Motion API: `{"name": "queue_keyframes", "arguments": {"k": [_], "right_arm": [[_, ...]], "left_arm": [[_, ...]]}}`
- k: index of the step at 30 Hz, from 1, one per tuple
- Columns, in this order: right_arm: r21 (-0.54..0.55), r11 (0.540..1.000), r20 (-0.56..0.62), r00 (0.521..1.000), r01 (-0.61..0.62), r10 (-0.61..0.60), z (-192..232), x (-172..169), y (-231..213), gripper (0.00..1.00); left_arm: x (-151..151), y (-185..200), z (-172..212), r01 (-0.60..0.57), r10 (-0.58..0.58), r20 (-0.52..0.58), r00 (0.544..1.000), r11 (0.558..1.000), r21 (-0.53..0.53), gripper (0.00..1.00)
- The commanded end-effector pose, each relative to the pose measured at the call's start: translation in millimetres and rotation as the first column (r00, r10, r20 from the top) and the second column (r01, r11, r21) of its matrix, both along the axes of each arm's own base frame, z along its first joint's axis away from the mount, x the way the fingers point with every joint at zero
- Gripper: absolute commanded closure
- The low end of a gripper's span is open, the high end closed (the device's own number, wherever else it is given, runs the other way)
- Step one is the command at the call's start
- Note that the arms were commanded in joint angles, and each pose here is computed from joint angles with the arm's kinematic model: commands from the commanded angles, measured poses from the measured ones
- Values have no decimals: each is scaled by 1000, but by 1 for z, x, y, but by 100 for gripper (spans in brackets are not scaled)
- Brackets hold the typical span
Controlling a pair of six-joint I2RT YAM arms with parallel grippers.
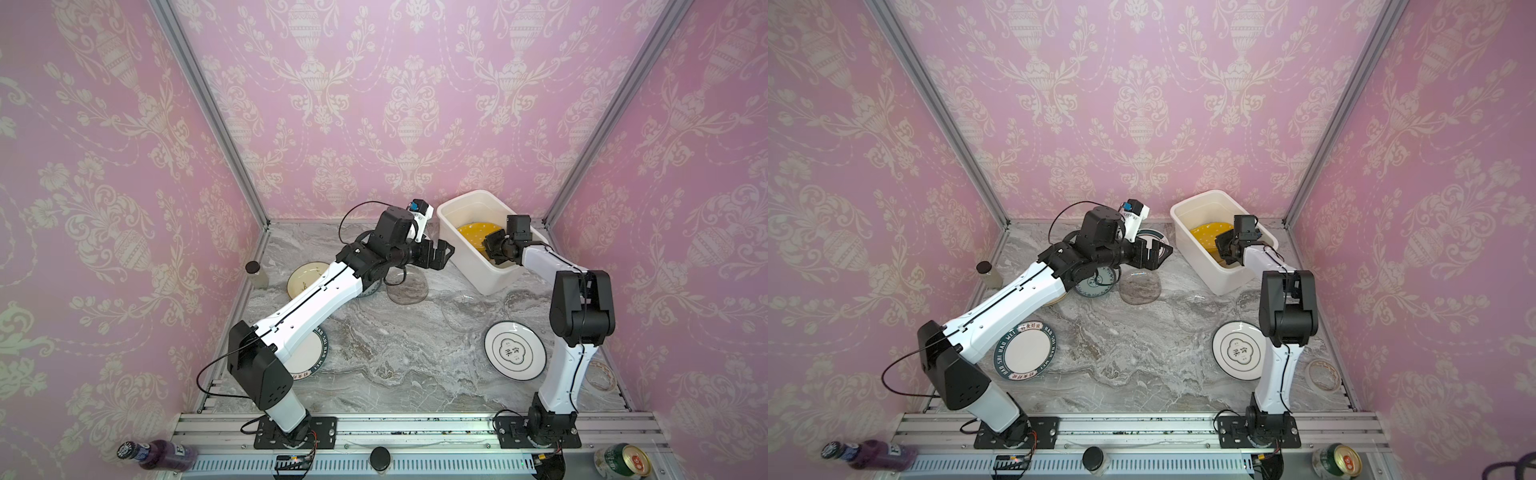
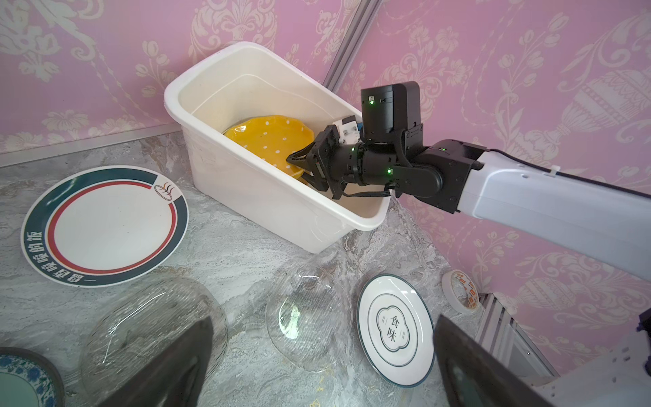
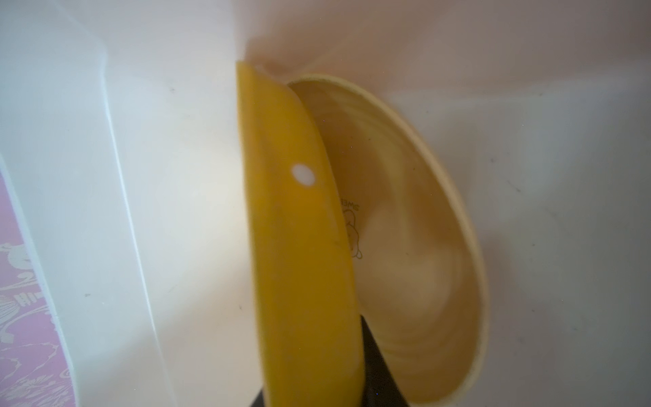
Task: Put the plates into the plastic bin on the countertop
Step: 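Lower the polka-dot plate into the bin and open the right gripper, then withdraw the right gripper from the bin while the left gripper reaches the green-rimmed plate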
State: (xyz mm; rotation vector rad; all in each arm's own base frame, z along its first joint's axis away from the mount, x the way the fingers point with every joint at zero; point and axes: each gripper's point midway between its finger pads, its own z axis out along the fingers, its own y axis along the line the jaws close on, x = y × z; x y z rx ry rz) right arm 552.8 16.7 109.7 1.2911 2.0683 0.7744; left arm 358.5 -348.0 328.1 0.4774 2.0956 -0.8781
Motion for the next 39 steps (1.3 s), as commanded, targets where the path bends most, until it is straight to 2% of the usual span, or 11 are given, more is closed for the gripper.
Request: {"name": "queue_keyframes", "arguments": {"k": [1, 4, 9, 12, 20, 26, 31, 36, 37, 39], "right_arm": [[-21, 1000, 133, 991, -8, 11, 26, 21, -2, 83], [-43, 999, 88, 996, -22, 25, 15, 18, -4, 74], [-111, 992, 0, 998, -59, 59, 9, 8, -6, 42], [-153, 985, -63, 995, -84, 75, 10, 1, -10, 33], [-223, 957, -237, 962, -188, 133, 13, -22, -11, 17], [-295, 927, -301, 943, -231, 139, 20, -39, -13, 9], [-326, 910, -286, 944, -257, 164, 35, -46, -10, 7], [-403, 869, -224, 952, -286, 209, 75, -54, -5, 7], [-419, 861, -204, 954, -289, 221, 85, -56, -3, 7], [-454, 842, -151, 957, -291, 249, 110, -62, 2, 8]], "left_arm": [[2, -4, 8, 18, -18, 8, 1000, 1000, -19, 1], [2, -4, 9, 18, -17, 7, 1000, 1000, -23, 1], [1, -3, 9, 20, -19, 11, 1000, 1000, -17, 1], [2, -3, 9, 19, -19, 12, 1000, 1000, -15, 1], [3, 0, 10, 6, -6, 23, 1000, 1000, -5, 1], [5, 14, 14, -57, 57, 27, 998, 998, 15, 1], [6, 31, 18, -117, 116, 17, 993, 993, 22, 1], [7, 58, 25, -208, 207, 23, 978, 977, 36, 1], [7, 64, 27, -233, 233, 11, 972, 972, 27, 1], [11, 84, 24, -303, 301, -93, 949, 953, -17, 1]]}}
